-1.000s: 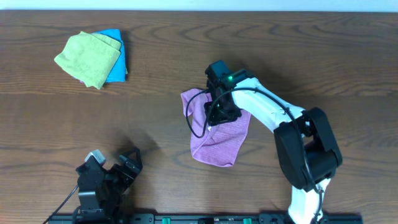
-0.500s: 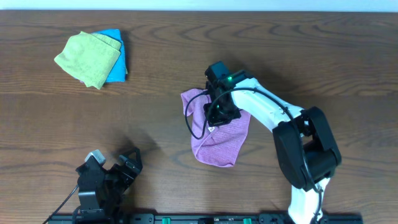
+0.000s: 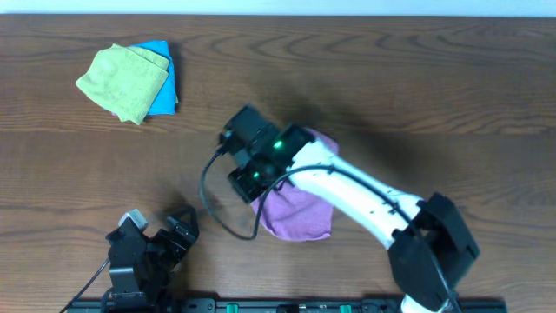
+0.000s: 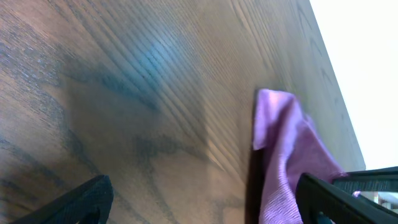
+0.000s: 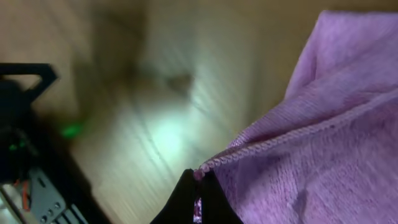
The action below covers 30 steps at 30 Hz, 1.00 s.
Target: Fold the cloth
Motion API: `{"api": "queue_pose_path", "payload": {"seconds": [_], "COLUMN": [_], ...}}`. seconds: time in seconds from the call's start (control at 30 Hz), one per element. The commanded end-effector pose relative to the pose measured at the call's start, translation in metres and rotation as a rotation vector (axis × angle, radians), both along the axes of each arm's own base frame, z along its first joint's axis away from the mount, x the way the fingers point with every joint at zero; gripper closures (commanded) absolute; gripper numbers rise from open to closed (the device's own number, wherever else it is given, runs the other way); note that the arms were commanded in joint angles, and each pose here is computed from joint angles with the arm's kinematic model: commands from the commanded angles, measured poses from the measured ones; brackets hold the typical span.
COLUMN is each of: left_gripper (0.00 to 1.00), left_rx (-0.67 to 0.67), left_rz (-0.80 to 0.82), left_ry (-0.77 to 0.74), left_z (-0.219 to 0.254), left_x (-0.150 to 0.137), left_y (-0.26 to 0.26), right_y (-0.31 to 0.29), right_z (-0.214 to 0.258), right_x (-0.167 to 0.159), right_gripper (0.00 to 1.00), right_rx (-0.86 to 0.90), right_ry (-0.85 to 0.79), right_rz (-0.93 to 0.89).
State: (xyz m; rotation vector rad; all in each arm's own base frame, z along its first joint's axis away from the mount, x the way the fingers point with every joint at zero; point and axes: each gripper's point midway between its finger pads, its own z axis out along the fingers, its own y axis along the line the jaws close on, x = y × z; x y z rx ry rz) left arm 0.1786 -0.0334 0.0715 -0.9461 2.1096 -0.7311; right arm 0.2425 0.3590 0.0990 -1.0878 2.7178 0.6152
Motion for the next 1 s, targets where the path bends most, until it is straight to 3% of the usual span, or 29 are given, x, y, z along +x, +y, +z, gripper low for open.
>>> {"api": "queue_pose_path", "payload": {"seconds": [0.0, 0.03, 0.07, 0.1, 0.17, 0.3, 0.47, 0.67, 0.97], "left_gripper": [0.05, 0.05, 0.05, 0.05, 0.05, 0.05, 0.05, 0.04, 0.04], "left_rx": [0.022, 0.022, 0.022, 0.022, 0.022, 0.022, 0.0, -0.047, 0.002], "left_rz": [-0.015, -0.015, -0.016, -0.016, -0.016, -0.015, -0.045, -0.245, -0.363], "left_ry": [0.026, 0.026, 0.026, 0.026, 0.026, 0.026, 0.02, 0.007, 0.266], "left_z": [-0.01, -0.01, -0.01, -0.01, -0.01, -0.01, -0.008, 0.011, 0.052], "left_x": [-0.004, -0.004, -0.004, -0.004, -0.004, -0.004, -0.004, -0.013, -0.011], "left_y": [0.0, 0.0, 0.0, 0.0, 0.0, 0.0, -0.006, -0.036, -0.042], "right_y": [0.019, 0.024, 0.027, 0.031, 0.04, 0.042, 0.009, -0.037, -0.101], "right_z": [0.006, 0.005, 0.003, 0.002, 0.007, 0.01, 0.011, 0.058, 0.101], "right_x": [-0.013, -0.017, -0.02, -0.026, -0.04, -0.043, -0.007, 0.028, 0.002], "right_gripper": [0.93, 0.81, 0.61, 0.48, 0.41, 0.4, 0.3, 0.3, 0.2], "right_rx": [0.04, 0.045, 0.045, 0.053, 0.103, 0.126, 0.049, 0.103, 0.098], "right_ry": [-0.023, -0.026, -0.024, -0.016, 0.009, 0.027, 0.04, 0.017, 0.011], "right_rz": [0.07, 0.083, 0.093, 0.117, 0.197, 0.206, -0.016, -0.203, -0.272]}}
